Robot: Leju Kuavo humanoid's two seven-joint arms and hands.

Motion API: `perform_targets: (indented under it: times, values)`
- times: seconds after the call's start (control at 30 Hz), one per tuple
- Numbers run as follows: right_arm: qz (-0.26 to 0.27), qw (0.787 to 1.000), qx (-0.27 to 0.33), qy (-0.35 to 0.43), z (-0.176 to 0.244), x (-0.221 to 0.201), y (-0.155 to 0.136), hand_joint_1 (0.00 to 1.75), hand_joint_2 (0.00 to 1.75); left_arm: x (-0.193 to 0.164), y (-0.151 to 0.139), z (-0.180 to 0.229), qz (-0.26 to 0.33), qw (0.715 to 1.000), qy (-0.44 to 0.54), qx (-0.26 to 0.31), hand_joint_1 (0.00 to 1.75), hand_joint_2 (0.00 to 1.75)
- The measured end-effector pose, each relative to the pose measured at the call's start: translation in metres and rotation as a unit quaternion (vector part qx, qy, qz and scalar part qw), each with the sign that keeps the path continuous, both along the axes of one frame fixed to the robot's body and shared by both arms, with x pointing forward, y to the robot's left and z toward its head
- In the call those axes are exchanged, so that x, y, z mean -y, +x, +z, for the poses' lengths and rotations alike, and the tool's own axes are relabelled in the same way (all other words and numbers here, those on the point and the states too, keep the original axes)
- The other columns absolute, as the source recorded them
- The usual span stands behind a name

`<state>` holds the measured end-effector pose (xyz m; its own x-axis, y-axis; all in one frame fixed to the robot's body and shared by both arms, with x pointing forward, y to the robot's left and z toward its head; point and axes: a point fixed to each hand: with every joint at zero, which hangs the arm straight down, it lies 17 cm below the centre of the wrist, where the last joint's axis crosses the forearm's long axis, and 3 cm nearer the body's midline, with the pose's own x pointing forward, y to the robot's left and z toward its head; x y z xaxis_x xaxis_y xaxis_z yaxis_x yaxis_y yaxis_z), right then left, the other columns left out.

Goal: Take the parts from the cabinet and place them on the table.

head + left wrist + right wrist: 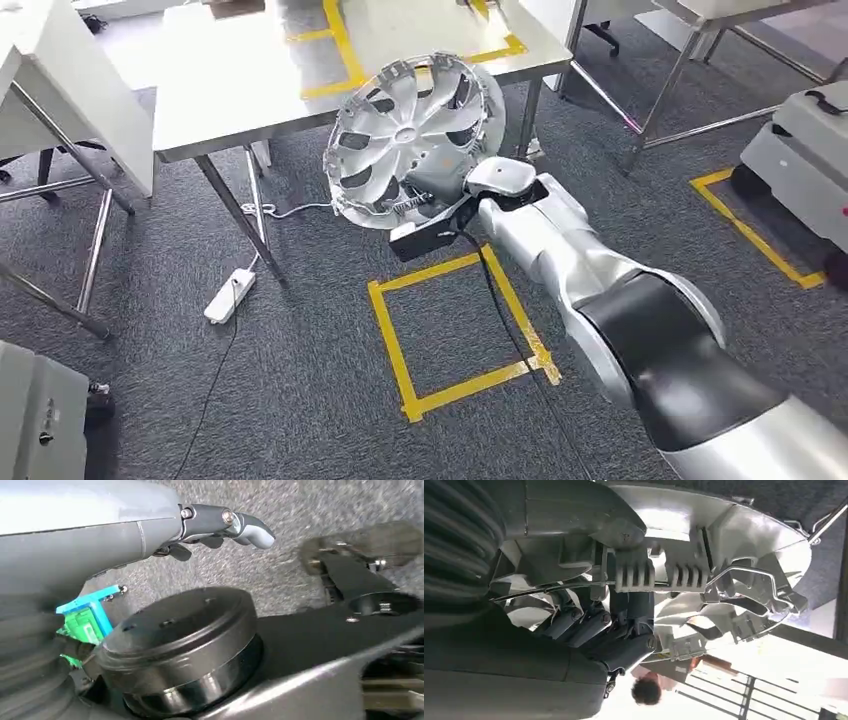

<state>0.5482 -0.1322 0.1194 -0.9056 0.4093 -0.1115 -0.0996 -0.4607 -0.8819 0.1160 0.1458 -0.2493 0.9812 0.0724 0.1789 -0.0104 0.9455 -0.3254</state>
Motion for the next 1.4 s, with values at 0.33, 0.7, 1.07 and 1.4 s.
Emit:
perform_targets:
  times: [0.33, 0.7, 1.07, 1.4]
  values:
    - [0.003, 1.0, 0.006, 0.019, 0.021, 0.0, 0.007, 1.66, 1.75, 0.001, 0.004, 0.001, -0.007, 1.0, 0.001, 0.003, 0.0, 1.75]
    - [0.037, 0.999, 0.007, 0.021, 0.046, -0.015, 0.006, 1.66, 1.75, 0.006, 0.008, 0.003, -0.005, 1.0, -0.003, 0.004, 0.0, 1.75]
    - [0.059, 0.998, 0.013, 0.025, 0.062, -0.046, 0.003, 1.66, 1.75, 0.004, 0.007, 0.002, 0.007, 1.0, -0.005, 0.003, 0.0, 1.75]
    - [0.083, 0.996, 0.005, 0.027, 0.062, -0.05, -0.006, 1.66, 1.75, 0.002, 0.005, 0.002, 0.005, 1.0, -0.003, -0.003, 0.0, 1.75]
